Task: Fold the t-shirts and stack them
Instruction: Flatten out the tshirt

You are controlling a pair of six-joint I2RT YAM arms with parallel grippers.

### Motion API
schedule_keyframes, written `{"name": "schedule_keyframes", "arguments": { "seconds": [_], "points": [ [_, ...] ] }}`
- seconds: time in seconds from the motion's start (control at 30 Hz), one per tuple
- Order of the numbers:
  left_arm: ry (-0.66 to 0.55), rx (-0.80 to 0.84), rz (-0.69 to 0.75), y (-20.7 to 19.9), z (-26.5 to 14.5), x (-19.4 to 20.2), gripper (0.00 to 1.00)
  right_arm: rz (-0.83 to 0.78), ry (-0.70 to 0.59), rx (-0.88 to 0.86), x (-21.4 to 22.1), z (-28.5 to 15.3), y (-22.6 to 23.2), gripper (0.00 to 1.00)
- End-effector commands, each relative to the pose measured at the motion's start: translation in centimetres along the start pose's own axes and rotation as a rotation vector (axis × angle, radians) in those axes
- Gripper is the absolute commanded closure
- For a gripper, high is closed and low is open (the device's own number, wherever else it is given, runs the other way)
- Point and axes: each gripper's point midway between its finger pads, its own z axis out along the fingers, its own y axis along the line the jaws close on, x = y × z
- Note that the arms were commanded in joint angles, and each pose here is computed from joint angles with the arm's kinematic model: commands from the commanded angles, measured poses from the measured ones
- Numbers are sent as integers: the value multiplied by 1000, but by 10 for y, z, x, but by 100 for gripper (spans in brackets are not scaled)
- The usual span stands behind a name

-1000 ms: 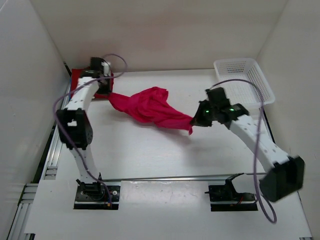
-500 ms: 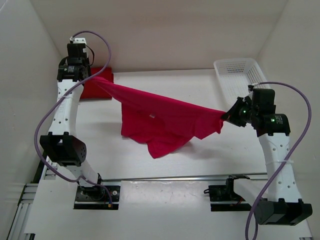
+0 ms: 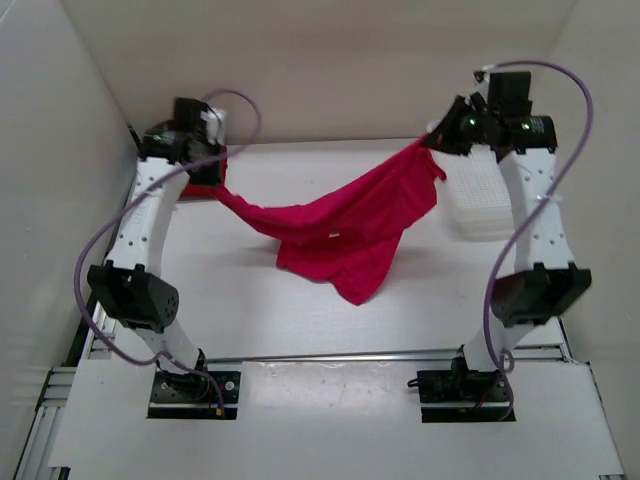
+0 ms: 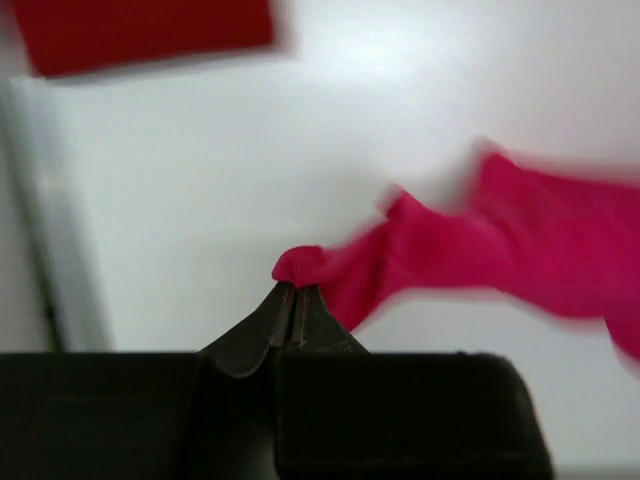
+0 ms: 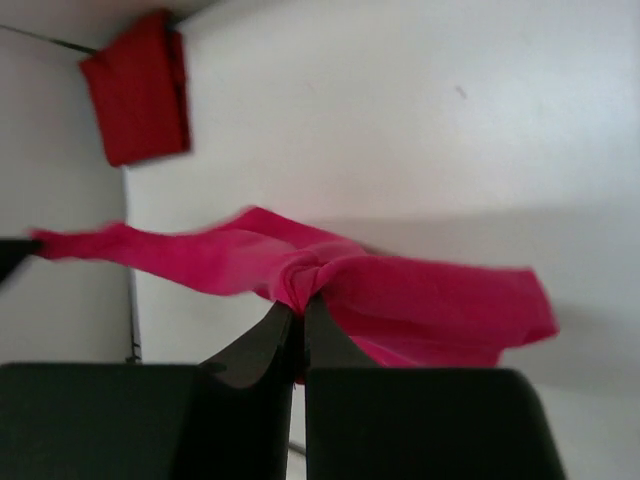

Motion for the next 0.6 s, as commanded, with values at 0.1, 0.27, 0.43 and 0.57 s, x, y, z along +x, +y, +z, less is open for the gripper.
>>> {"name": "schedule_keyframes", "arguments": {
  "seconds": [0.1, 0.27, 0.43, 0.57],
  "points": [
    [181, 919, 475, -235, -172, 141, 88, 30, -22, -204, -56, 43, 54, 70],
    [269, 1151, 757, -322, -228, 201, 12, 126, 125, -108, -21, 74, -2, 36],
    [178, 1083, 767, -326, -218, 191, 8, 62, 151, 88, 26, 47, -46, 34],
    [-40, 863, 554, -296, -147, 104, 11, 59, 179, 189, 100, 26, -68, 36]
  ]
}}
